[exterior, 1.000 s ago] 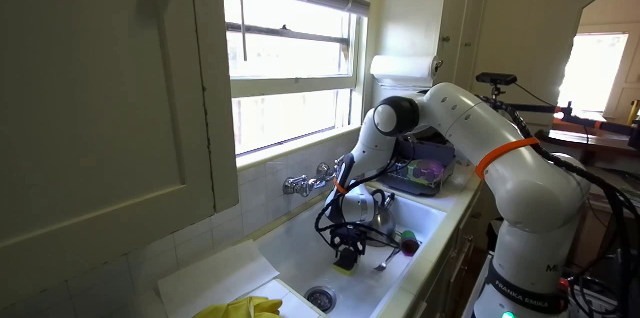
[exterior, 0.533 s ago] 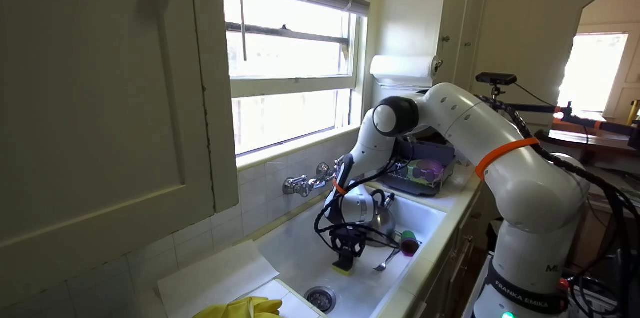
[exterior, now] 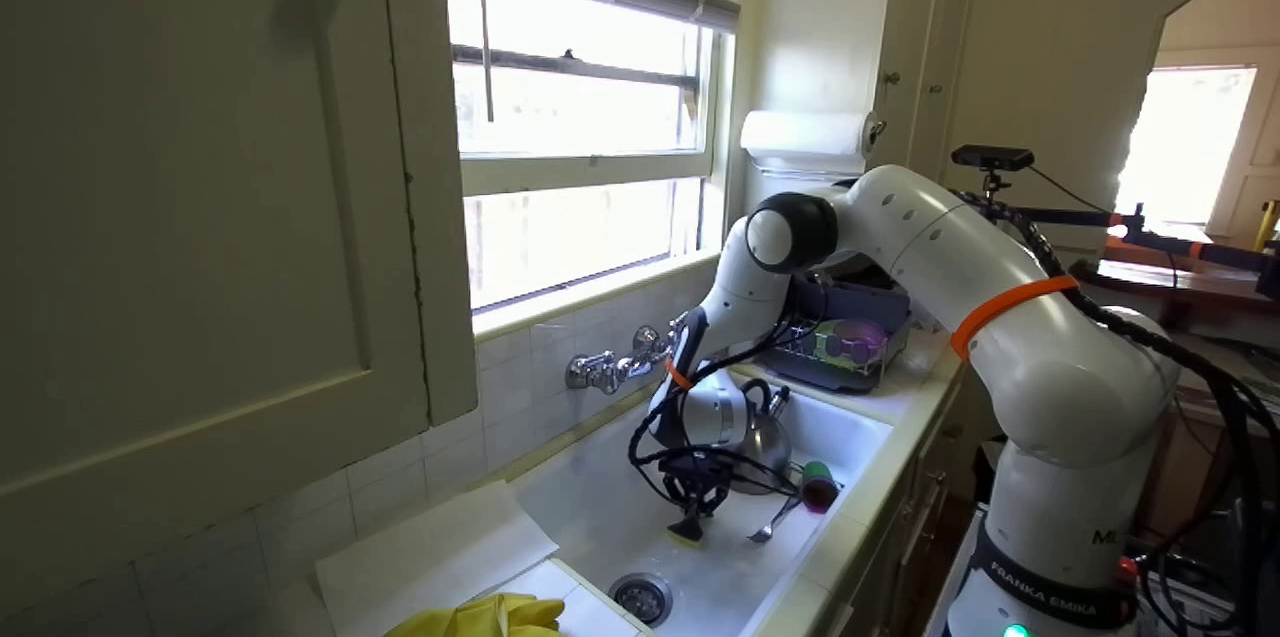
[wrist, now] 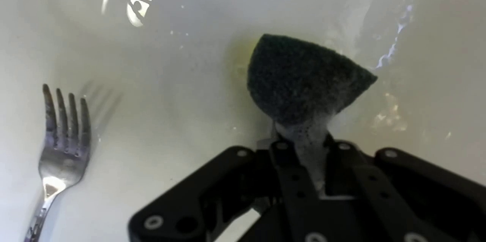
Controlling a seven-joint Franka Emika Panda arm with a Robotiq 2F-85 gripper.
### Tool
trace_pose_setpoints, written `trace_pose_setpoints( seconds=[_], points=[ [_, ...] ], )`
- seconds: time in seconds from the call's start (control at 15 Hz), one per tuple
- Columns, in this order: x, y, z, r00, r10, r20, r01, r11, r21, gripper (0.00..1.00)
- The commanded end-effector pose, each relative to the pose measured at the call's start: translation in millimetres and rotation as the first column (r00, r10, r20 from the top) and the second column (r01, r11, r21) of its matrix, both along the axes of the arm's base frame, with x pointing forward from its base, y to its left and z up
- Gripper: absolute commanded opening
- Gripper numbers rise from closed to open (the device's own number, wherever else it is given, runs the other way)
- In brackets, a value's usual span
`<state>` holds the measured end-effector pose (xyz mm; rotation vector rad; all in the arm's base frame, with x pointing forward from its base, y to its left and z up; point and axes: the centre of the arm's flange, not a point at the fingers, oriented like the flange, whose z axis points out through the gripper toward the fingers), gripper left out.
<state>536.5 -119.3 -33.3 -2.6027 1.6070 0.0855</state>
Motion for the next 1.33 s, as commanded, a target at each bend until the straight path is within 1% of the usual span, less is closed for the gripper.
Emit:
trace_pose_setpoints(
  seconds=[0.0, 0.27, 0.6, 1.27],
  points=[
    [0, 0, 11, 1.0, -0.01, -0.003, 0.01, 1.0, 0.01, 0.03],
    [1, 2, 35, 0.999, -0.008, 0.031, 0.008, 1.0, 0.009, 0.04],
    [6, 3, 51, 0.999, -0.008, 0.05, 0.007, 1.0, 0.003, 0.04],
    [1, 7, 55, 0.999, -0.003, 0.045, 0.003, 1.0, 0.01, 0.04]
  ],
)
